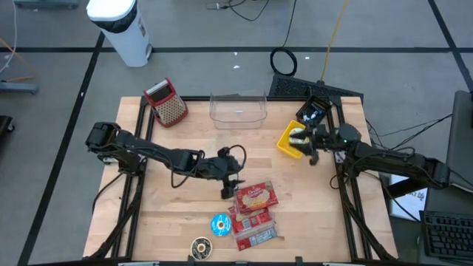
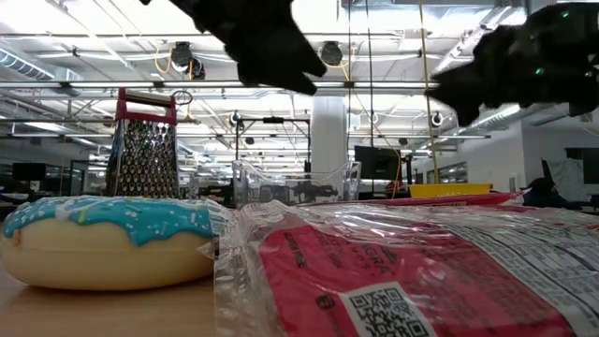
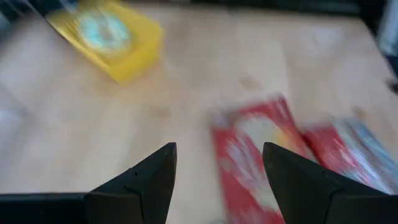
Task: Pick & Place Food Item
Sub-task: Put the blue donut into the yellow bin
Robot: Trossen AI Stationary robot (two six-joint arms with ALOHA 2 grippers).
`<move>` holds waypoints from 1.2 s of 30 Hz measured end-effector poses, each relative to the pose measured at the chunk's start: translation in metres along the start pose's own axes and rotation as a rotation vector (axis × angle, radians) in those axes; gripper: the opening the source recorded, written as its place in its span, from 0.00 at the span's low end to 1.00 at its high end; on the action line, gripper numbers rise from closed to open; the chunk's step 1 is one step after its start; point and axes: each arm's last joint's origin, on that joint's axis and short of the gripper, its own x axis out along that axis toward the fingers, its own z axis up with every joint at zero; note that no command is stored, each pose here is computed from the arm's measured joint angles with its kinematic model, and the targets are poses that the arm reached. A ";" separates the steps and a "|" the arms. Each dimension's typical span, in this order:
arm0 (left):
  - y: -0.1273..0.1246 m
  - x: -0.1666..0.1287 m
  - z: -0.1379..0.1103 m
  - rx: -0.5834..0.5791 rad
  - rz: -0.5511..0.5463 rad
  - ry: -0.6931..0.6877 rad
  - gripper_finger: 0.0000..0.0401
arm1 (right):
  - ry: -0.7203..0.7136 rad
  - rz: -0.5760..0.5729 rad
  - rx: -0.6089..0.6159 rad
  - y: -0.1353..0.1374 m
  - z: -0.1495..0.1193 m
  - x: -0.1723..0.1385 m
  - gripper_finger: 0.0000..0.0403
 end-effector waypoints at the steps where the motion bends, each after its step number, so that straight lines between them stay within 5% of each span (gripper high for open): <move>1: -0.002 -0.002 -0.003 -0.017 -0.035 0.040 0.60 | -0.012 0.068 0.004 0.004 0.002 0.001 0.42; 4: -0.013 -0.003 -0.014 -0.067 -0.139 0.145 0.60 | -0.033 0.186 0.020 0.014 0.005 0.002 0.42; 12: -0.052 -0.020 -0.045 -0.139 -0.176 0.384 0.60 | -0.036 0.223 -0.010 0.023 0.003 0.005 0.42; 23: -0.102 -0.014 -0.079 -0.163 -0.151 0.416 0.60 | -0.023 0.224 -0.008 0.023 0.002 0.005 0.42; 36: -0.111 0.024 -0.117 -0.243 -0.080 0.522 0.60 | -0.022 0.220 -0.007 0.023 0.002 0.006 0.42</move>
